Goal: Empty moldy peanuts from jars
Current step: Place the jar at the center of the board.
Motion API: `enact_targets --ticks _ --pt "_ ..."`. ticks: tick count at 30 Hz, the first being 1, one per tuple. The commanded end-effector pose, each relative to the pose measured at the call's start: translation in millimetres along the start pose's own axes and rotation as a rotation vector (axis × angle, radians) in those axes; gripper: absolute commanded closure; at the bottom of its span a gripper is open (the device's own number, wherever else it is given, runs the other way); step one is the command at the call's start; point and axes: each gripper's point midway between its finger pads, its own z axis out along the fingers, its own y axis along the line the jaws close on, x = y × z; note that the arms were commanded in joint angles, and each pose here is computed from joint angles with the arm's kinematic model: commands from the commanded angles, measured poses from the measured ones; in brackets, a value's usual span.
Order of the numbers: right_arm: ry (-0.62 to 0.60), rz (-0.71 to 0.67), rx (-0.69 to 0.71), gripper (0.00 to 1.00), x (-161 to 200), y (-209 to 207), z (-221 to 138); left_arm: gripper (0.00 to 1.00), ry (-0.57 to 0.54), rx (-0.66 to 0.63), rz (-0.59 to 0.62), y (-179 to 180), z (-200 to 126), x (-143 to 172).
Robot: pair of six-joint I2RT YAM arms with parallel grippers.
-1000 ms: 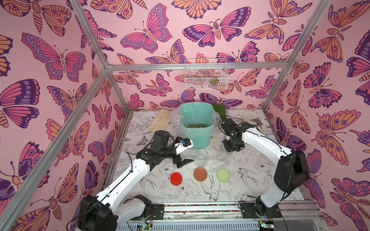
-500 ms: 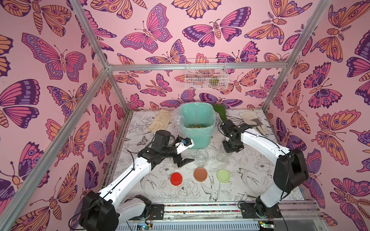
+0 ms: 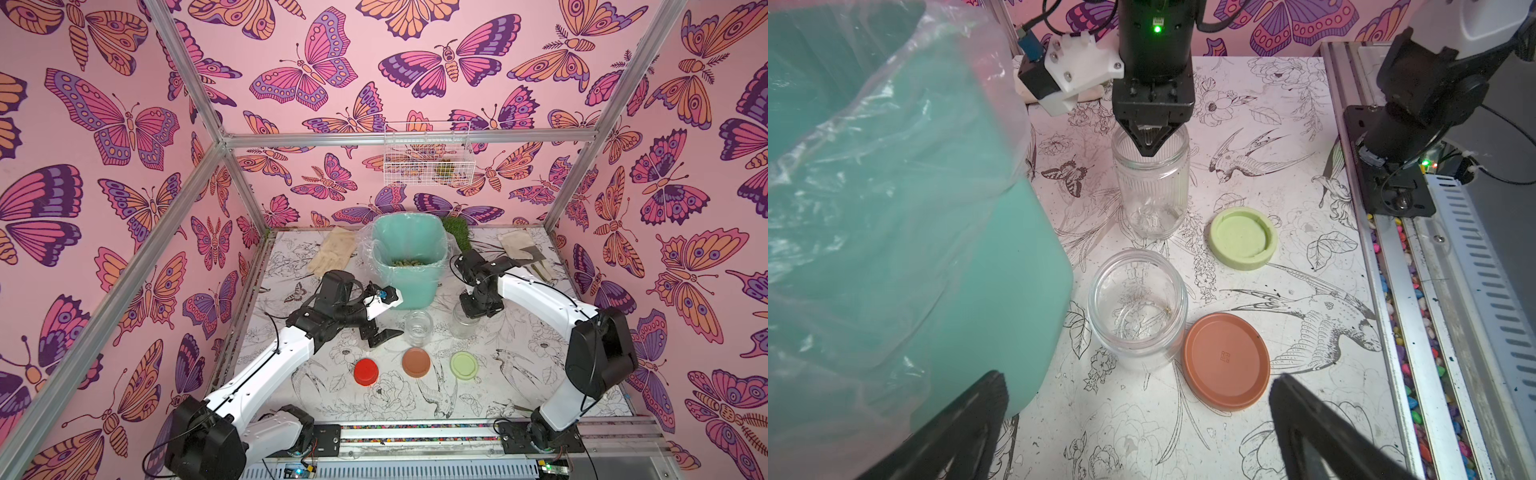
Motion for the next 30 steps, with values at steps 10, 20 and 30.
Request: enact_targets --ticks 10,20,30 --pt "-0.054 0.029 -0.060 0.62 -4.3 6.0 -29.1 0.00 -0.015 -0.008 0.005 1.0 -2.9 -9.0" --pt "-0.182 0.052 -0.114 0.52 -9.9 3.1 -68.7 0.00 -0.068 -0.028 0.005 5.2 -9.9 -27.4" --pt "-0.543 0.126 -0.207 0.25 -31.1 -17.1 -146.4 0.00 -0.205 -0.232 -0.079 53.6 -40.6 -67.9"
